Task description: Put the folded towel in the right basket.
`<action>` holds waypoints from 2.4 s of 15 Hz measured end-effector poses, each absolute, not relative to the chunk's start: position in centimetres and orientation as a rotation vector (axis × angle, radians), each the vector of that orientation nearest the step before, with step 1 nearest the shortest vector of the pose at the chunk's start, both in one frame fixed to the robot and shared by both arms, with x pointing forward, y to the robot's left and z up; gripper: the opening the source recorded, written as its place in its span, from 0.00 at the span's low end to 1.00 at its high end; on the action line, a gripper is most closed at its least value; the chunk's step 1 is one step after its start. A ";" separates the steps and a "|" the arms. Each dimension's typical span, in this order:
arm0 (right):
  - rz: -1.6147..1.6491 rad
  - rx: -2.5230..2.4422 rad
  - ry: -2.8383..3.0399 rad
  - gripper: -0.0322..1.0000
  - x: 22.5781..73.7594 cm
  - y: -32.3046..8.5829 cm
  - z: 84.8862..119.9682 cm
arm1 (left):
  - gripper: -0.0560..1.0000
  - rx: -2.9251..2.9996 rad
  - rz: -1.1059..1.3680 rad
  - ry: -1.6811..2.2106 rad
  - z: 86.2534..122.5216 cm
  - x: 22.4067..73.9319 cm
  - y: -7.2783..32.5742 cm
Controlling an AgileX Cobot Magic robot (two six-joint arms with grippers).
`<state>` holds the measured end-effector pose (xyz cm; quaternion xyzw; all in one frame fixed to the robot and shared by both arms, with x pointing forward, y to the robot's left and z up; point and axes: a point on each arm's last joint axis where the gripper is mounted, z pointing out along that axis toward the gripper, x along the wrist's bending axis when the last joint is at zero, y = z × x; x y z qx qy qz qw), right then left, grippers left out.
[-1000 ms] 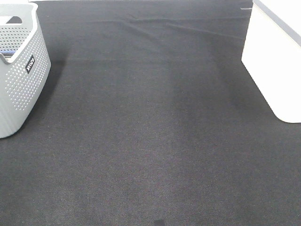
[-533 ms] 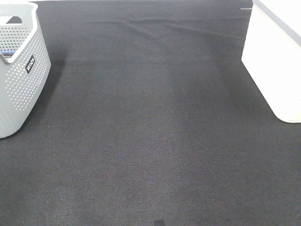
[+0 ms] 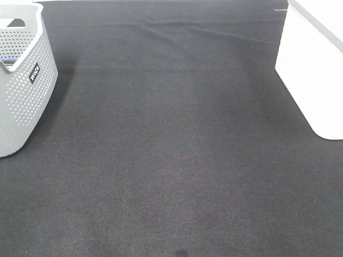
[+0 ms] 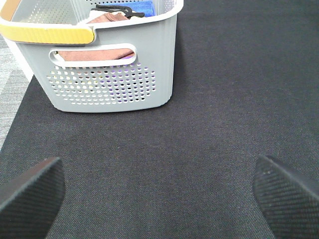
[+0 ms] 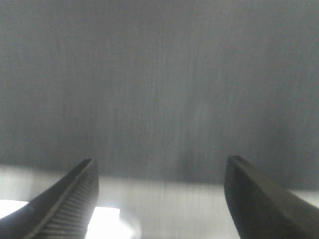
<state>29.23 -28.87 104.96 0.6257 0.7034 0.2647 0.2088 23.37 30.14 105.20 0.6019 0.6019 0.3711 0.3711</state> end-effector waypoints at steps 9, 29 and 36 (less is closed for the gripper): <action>0.958 1.539 1.747 0.68 24.9 -29.2 105.4 | 0.98 1.543 0.952 1.543 105.2 23.4 30.1; 0.951 1.588 1.667 0.68 24.7 -29.2 105.4 | 0.98 1.543 0.952 1.543 105.2 23.4 30.1; 1.014 1.516 1.600 0.68 23.2 -29.1 105.3 | 0.98 1.543 0.952 1.543 105.2 23.4 30.1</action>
